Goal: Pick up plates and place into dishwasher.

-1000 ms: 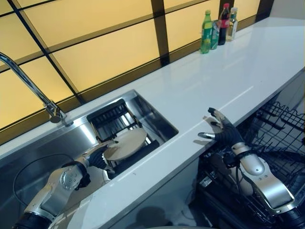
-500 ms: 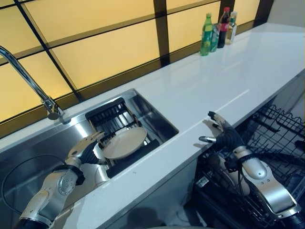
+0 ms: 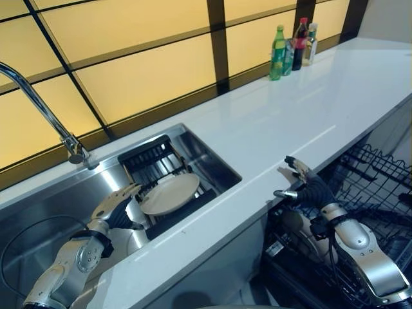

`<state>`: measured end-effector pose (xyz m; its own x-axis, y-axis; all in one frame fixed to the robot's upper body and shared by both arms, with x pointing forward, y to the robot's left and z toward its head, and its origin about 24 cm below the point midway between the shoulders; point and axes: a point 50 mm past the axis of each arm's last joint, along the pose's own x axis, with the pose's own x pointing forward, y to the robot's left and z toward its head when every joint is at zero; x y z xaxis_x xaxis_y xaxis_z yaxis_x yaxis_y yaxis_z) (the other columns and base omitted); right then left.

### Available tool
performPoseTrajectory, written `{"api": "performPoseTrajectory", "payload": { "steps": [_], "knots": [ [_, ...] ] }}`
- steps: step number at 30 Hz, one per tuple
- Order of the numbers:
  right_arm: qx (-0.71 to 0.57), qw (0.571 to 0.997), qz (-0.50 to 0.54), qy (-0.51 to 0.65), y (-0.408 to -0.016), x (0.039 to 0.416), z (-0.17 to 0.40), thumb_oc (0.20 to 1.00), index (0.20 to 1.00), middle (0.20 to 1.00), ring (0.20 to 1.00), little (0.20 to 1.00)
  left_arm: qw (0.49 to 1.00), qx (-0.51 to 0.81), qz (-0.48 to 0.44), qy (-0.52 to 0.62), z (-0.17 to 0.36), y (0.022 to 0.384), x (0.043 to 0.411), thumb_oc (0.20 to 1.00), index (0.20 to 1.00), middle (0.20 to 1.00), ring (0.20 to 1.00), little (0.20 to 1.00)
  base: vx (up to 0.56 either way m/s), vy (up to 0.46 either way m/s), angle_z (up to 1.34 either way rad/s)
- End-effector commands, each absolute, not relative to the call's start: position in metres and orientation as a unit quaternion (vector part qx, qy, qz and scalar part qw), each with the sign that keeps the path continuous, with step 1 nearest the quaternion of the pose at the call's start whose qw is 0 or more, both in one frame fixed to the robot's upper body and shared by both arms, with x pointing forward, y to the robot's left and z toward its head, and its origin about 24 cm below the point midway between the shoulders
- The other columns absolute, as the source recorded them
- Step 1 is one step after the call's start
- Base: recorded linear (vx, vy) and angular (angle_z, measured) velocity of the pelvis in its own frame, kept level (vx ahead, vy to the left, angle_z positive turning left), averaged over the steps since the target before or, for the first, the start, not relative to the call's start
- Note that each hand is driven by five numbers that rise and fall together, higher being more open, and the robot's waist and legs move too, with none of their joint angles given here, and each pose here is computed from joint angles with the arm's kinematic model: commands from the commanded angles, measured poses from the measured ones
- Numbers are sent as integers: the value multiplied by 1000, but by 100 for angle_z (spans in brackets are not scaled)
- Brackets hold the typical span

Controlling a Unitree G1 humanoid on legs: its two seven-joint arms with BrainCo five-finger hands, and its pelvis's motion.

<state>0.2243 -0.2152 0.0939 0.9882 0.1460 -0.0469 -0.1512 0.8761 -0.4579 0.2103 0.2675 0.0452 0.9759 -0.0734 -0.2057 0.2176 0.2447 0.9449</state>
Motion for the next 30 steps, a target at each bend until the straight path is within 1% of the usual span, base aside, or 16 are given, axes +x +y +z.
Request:
{"api": "performPoseTrajectory", "payload": {
  "steps": [1,5,16,30],
  "knots": [
    [-272,958,75,48,-231,210,87,1000,1000,1000,1000,1000,775,629,-53,34,54,278,213,1000,1000,1000,1000,1000,29,68,0],
    [-277,957,74,50,-237,208,88,1000,1000,1000,1000,1000,780,624,-44,23,51,276,213,1000,1000,1000,1000,1000,25,45,-9],
    [-292,952,66,68,-255,198,92,1000,1000,1000,1000,1000,789,615,18,-13,44,274,208,1000,1000,1000,1000,1000,58,46,-4],
    [-310,946,56,82,-266,191,96,1000,1000,1000,1000,1000,800,599,16,-27,36,262,208,1000,1000,1000,1000,1000,27,47,-4]
  ]
}}
